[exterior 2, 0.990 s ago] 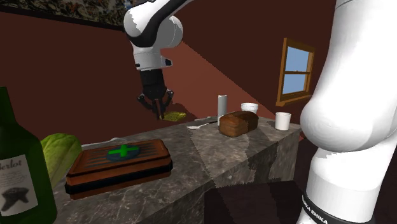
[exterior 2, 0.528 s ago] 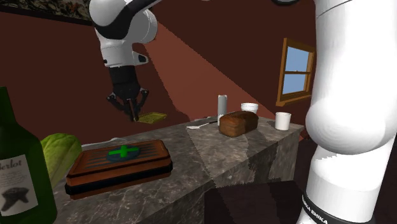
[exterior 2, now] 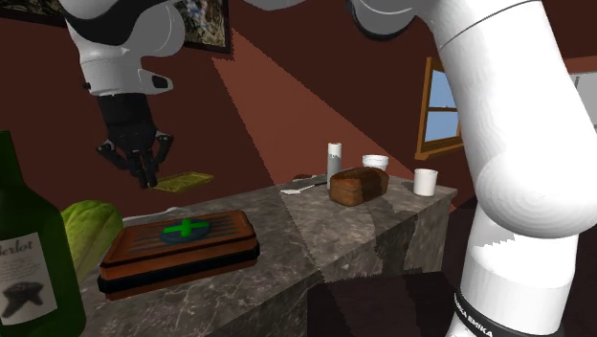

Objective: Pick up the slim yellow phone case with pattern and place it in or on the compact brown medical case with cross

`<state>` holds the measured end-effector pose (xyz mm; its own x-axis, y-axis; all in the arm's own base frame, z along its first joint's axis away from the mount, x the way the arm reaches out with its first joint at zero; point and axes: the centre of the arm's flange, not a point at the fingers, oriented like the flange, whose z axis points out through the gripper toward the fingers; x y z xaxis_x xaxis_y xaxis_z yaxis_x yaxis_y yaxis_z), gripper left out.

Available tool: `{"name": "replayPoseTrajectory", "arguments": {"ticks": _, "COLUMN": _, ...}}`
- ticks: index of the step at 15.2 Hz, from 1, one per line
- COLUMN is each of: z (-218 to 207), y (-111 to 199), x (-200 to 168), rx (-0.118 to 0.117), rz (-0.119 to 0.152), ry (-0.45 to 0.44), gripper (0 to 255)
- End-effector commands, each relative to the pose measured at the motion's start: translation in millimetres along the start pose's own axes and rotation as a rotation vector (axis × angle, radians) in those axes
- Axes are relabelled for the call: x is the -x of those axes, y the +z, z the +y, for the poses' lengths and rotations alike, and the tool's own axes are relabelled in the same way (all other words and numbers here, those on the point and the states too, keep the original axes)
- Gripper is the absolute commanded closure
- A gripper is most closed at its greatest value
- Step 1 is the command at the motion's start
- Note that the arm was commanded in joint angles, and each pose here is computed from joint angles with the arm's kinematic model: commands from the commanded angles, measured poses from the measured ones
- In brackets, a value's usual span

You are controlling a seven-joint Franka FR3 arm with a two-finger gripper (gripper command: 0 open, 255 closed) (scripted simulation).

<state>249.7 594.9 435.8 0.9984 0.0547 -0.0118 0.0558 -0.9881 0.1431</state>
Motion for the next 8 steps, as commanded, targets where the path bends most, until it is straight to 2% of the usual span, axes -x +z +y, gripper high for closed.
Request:
{"name": "replayPoseTrajectory", "arguments": {"ticks": 1, "z": -8.4, "y": 7.9, "x": 0.4, "rx": 0.001, "rz": 0.000, "ry": 0.002, "gripper": 255}}
{"name": "replayPoseTrajectory", "arguments": {"ticks": 8, "z": -13.7, "y": 44.5, "x": -0.1, "rx": 0.001, "rz": 0.000, "ry": 0.002, "gripper": 255}}
